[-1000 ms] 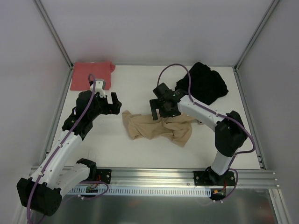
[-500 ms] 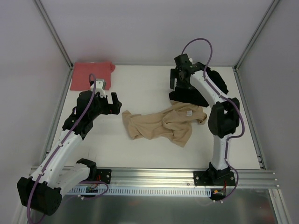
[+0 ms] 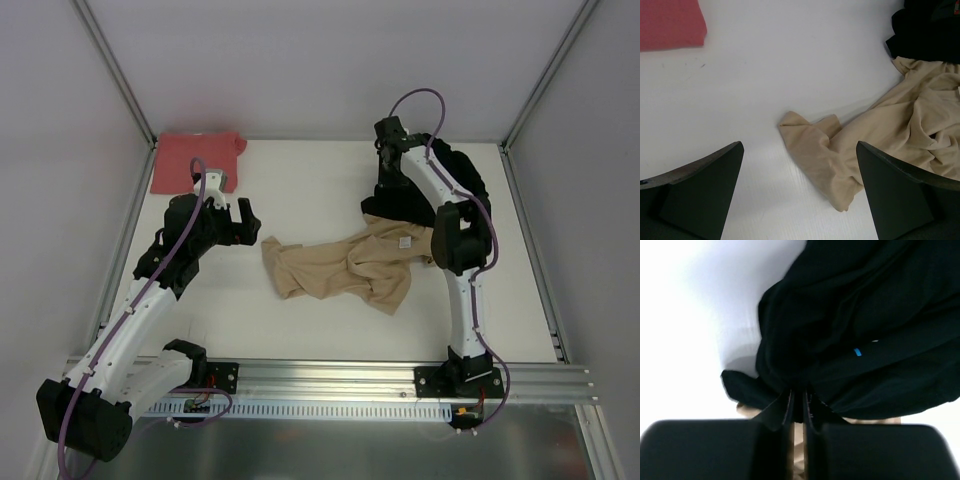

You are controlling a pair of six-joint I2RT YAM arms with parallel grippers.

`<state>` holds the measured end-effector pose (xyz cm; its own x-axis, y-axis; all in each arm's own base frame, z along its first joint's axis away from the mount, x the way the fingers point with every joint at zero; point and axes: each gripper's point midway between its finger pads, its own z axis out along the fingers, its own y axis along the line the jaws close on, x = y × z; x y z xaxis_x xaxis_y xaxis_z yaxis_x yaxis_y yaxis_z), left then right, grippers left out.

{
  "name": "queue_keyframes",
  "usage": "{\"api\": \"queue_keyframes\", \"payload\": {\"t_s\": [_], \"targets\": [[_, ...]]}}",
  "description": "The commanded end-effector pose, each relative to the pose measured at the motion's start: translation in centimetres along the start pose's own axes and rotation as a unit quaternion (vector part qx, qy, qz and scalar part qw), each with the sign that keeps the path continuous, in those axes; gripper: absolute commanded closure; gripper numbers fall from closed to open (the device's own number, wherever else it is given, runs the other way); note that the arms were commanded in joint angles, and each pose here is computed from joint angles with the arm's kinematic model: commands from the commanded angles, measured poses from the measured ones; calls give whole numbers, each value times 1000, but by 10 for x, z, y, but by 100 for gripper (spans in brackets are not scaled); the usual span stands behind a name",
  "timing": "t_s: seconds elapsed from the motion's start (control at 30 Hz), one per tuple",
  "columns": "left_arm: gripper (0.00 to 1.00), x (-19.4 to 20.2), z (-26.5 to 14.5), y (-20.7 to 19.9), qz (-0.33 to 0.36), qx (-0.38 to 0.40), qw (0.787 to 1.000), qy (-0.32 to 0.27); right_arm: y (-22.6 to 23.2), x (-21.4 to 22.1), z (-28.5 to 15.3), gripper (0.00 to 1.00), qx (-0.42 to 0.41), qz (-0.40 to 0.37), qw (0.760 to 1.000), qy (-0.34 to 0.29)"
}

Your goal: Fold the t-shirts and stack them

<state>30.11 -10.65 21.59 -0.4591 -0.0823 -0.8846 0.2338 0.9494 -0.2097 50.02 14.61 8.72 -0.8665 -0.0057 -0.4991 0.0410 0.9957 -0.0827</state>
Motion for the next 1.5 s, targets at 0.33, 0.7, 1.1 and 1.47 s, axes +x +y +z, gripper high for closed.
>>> {"api": "queue_keyframes", "payload": {"t_s": [0.33, 0.7, 1.1, 1.47], "targets": [[1, -25, -9, -8, -2, 19, 999, -32, -103, -68, -20, 100, 119, 111, 974, -158], [1, -24, -9, -8, 0, 19, 999, -29, -182, -192, -97, 100, 213, 133, 898, -362], [1, -22, -9, -9, 4, 21, 1000, -20, -289, -244, -129, 100, 341, 143, 807, -460], [1, -19, -9, -10, 3, 26, 1000, -12, -371, -177, -93, 0, 432, 163, 804, -374]]}}
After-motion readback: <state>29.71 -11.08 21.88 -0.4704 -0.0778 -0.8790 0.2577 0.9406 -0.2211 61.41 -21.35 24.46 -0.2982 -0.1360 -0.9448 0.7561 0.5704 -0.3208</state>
